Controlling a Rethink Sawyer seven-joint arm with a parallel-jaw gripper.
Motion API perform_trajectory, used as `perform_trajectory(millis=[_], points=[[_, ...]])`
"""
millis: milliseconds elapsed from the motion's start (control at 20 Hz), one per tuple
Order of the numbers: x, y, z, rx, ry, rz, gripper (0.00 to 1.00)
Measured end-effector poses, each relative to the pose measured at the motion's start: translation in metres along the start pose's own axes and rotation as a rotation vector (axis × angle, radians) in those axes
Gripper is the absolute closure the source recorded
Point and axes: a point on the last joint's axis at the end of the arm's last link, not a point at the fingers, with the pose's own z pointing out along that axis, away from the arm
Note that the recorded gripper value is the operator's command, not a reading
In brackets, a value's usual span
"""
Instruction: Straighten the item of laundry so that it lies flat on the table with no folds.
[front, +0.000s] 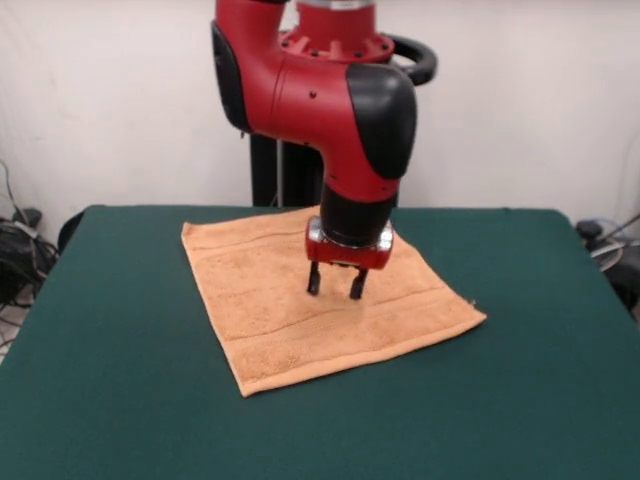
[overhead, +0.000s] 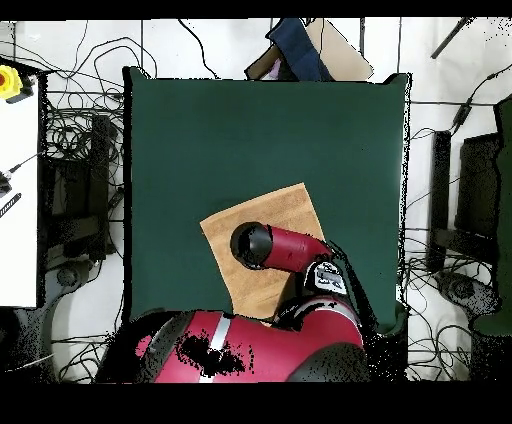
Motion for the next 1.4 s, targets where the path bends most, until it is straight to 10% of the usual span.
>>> perform_trajectory(millis=[450, 800, 1400], points=[[0.004, -0.049, -0.006, -0.026, -0.151, 0.019, 0.0], [-0.008, -0.099, -0.054, -0.021, -0.173, 0.095, 0.0], [-0.04, -0.06, -0.054, -0.002, -0.218, 0.004, 0.0]])
